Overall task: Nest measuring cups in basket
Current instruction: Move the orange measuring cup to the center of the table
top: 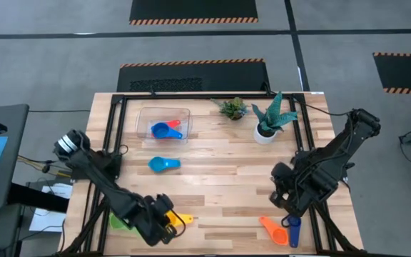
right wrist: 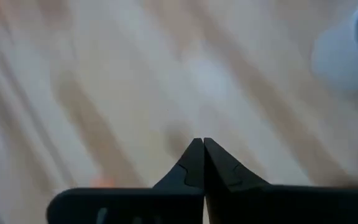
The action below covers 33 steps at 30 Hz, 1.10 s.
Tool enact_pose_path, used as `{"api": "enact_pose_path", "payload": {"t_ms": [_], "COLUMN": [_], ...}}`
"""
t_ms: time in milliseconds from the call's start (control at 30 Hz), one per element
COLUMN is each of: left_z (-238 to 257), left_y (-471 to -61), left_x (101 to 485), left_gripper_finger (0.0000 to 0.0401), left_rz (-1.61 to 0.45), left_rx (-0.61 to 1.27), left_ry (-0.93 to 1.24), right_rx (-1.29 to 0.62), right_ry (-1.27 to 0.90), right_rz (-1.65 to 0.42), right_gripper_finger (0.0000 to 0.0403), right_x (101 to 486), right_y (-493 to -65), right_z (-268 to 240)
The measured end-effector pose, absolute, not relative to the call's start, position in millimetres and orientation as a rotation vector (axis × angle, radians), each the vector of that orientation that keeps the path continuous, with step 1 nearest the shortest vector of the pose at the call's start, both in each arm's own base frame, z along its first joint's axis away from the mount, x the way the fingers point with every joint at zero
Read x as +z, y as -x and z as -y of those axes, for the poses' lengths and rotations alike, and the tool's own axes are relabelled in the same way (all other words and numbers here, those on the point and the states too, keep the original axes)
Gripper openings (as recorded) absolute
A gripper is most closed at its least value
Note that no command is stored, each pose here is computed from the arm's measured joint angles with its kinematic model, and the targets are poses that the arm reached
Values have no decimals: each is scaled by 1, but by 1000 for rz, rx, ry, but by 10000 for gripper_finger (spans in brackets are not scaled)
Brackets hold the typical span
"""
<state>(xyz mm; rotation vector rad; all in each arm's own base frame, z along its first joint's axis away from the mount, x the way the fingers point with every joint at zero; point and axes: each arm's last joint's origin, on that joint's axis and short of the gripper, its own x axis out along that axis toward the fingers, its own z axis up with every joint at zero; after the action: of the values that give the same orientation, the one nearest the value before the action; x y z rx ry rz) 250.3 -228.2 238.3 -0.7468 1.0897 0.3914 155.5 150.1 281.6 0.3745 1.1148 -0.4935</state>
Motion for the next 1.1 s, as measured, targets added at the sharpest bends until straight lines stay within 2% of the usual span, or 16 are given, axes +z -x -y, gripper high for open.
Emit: {"api": "enact_pose_path", "payload": {"t_ms": [100,300,533,700,833,933,1100], "left_z": [228,214,202,195,193,192,193], "left_y": [-256,-255,-260,-265,-266,-266,-266], "left_x": [254,288,302,302,302,302,302], "left_gripper_finger": [0,0,0,0,0,0,0], "left_rz": [-1087,-1021,-1014,-1021,-1027,-1019,-1027], "left_rx": [443,555,596,599,597,600,597], "left_ry": [636,492,480,459,438,433,436], "right_rx": [-407,-365,-128,-23,0,-54,-68], "right_ry": [-423,-355,-401,-486,-459,-408,-406], "right_rz": [-1380,-1509,-1596,-1525,-1509,-1556,-1562], "right_gripper_finger": [6,5,4,4,3,3,3], "right_x": [277,248,204,200,183,168,176], "right_y": [-147,-148,-160,-171,-180,-180,-180], "right_z": [-159,-195,-251,-277,-286,-285,-278]}}
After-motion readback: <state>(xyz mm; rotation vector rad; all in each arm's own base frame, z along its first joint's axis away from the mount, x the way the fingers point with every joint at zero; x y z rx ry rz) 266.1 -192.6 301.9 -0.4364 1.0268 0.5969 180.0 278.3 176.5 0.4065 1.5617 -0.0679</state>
